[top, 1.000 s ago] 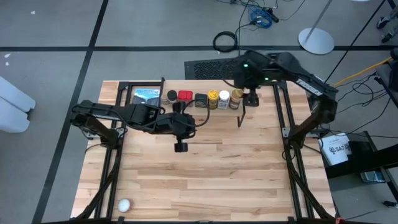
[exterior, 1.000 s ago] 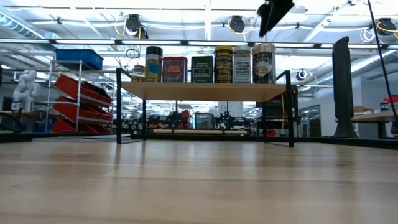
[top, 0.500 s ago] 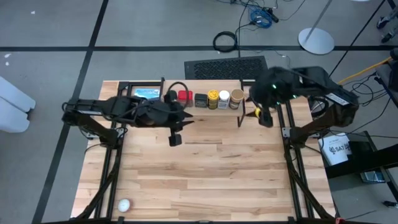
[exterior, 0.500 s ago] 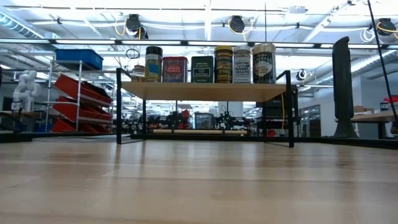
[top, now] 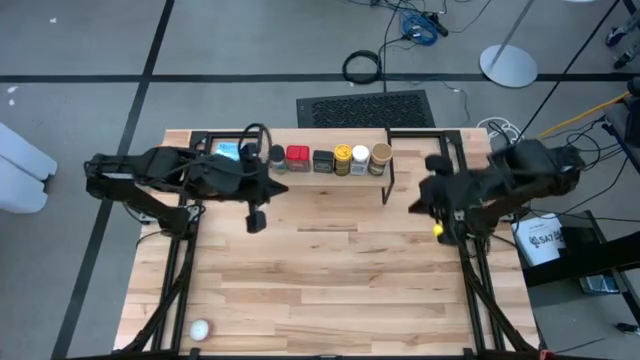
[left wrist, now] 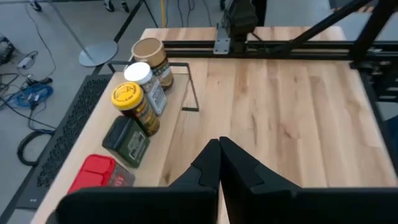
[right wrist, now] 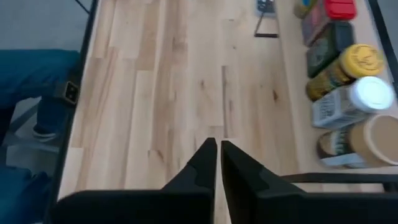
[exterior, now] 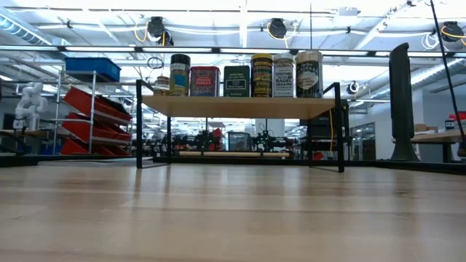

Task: Shelf spices
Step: Return to Home Position

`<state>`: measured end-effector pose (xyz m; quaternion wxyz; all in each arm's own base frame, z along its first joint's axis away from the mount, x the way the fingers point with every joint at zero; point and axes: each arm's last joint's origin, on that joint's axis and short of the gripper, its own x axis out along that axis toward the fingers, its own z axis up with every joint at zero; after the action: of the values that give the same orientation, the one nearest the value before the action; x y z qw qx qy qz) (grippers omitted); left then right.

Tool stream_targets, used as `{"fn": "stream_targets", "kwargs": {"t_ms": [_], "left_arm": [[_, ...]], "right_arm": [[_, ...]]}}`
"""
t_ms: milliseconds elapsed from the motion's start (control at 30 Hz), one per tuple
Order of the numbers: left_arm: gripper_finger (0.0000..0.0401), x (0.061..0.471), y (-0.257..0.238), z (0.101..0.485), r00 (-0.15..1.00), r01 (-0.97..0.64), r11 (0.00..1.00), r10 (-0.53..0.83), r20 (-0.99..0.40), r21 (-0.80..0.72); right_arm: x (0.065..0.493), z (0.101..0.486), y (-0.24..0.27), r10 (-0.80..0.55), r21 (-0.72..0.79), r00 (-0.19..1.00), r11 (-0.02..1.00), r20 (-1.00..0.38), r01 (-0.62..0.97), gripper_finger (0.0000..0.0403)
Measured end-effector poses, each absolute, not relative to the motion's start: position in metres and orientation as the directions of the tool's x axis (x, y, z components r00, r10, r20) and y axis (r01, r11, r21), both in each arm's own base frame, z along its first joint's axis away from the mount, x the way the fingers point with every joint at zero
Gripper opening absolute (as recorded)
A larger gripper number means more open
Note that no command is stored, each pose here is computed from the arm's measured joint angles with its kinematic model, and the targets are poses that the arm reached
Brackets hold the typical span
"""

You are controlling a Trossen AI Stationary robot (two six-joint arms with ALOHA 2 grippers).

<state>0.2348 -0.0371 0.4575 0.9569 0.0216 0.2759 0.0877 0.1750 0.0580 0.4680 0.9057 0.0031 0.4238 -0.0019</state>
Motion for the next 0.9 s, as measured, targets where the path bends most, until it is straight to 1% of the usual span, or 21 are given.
{"fn": "stream_targets", "kwargs": {"t_ms": [167,267,467,700,767,867,900], "left_arm": [[0.0004,0.211,-0.046,0.463,0.856,-0.13,0.99,0.138,-0.499,0.05],[0.0004,0.201,-0.053,0.456,0.869,-0.146,0.987,0.16,-0.468,0.066],[0.0003,0.195,-0.066,0.416,0.898,-0.098,0.994,0.11,-0.427,0.051],[0.0002,0.186,-0.065,0.377,0.936,-0.07,0.997,0.078,-0.343,0.035],[0.0002,0.184,-0.065,0.365,0.95,-0.018,0.999,0.032,-0.309,0.049],[0.0002,0.178,-0.066,0.348,0.968,0.091,0.995,-0.077,-0.24,0.048],[0.0002,0.176,-0.065,0.342,0.972,0.102,0.993,-0.089,-0.217,0.05]], "right_arm": [[0.164,0.452,0.08,-0.012,-0.005,0.65,1.0,-0.76,0.012,0.0002],[0.157,0.436,0.089,-0.017,-0.008,0.666,1.0,-0.746,0.016,0.0002],[0.146,0.404,0.098,0.013,0.036,0.749,0.999,-0.663,0.014,0.0001],[0.141,0.364,0.104,0.034,0.034,0.837,0.999,-0.546,-0.018,0.0],[0.141,0.35,0.104,0.044,0.041,0.851,0.999,-0.523,-0.026,0.0],[0.138,0.33,0.101,0.037,0.039,0.877,0.999,-0.478,-0.021,0.0],[0.137,0.323,0.1,0.037,0.04,0.886,0.999,-0.462,-0.021,0.0]]}}
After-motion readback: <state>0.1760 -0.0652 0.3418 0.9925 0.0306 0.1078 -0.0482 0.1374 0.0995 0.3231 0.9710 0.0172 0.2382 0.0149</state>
